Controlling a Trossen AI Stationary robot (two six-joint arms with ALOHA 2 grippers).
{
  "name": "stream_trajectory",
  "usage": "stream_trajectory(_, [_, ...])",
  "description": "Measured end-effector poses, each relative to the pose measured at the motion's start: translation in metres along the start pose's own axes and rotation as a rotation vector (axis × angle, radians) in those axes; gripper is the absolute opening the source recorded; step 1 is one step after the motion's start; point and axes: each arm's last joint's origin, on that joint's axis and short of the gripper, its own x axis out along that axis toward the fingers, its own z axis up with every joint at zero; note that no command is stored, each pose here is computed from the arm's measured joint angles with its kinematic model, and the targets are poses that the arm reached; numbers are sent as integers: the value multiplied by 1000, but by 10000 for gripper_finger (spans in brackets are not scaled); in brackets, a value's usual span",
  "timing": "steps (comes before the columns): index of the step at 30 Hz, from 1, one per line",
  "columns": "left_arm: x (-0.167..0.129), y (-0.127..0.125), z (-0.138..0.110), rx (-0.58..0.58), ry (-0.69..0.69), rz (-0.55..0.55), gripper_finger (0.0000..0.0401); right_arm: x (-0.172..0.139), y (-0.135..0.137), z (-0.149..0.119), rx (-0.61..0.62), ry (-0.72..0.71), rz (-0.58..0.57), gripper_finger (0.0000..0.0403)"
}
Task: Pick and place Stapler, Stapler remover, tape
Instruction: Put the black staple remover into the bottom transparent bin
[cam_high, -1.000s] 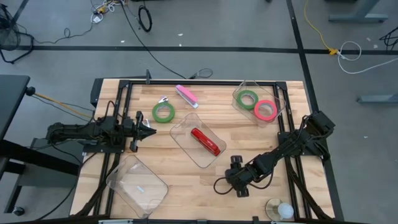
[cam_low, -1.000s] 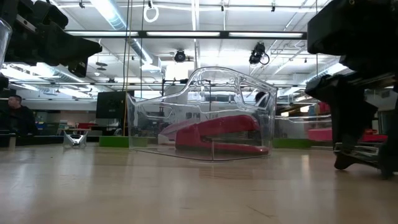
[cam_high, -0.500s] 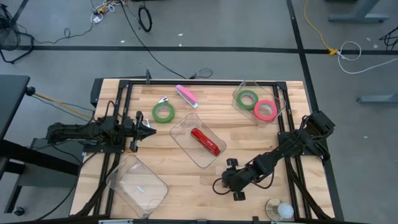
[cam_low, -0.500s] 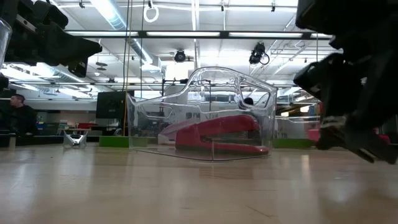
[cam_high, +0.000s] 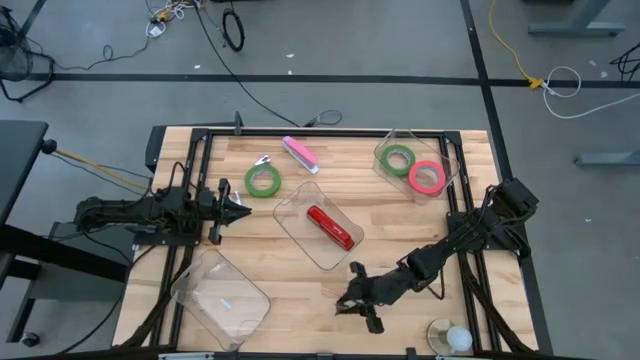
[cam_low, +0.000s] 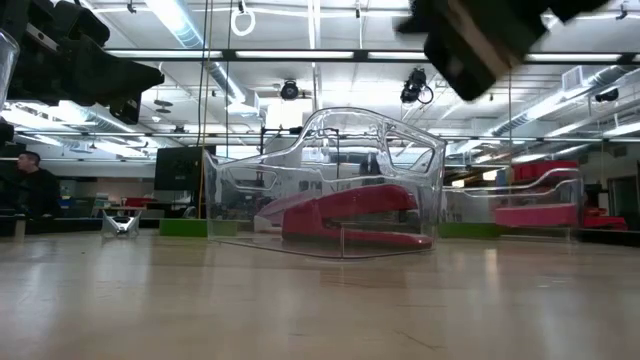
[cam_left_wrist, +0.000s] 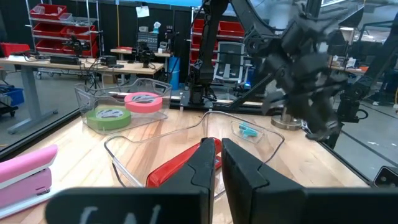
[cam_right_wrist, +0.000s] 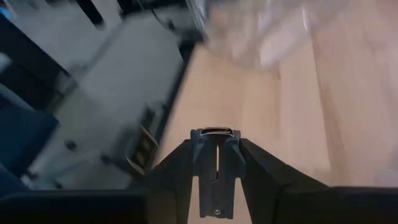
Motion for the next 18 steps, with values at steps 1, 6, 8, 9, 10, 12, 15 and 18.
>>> stream_trajectory(1, [0,0,0,0,0,0,30,-2,0,5,7,-36,12,116])
stream_trajectory(6, [0,0,0,0,0,0,30,-22,-1,39,34,-218,53,116])
stream_trajectory(8, [0,0,0,0,0,0,30,-34,-5,53,32,-281,53,116])
stream_trajectory(9, [0,0,0,0,0,0,30,-41,-8,61,35,-315,51,116])
stream_trajectory(10, [0,0,0,0,0,0,30,-48,-11,68,40,-345,48,116])
stream_trajectory(12, [0,0,0,0,0,0,30,-62,-16,81,33,-403,39,116])
stream_trajectory(15, [0,0,0,0,0,0,30,-83,-28,98,23,-484,0,116])
stream_trajectory(18, [0,0,0,0,0,0,30,-104,-38,112,18,-560,-54,116])
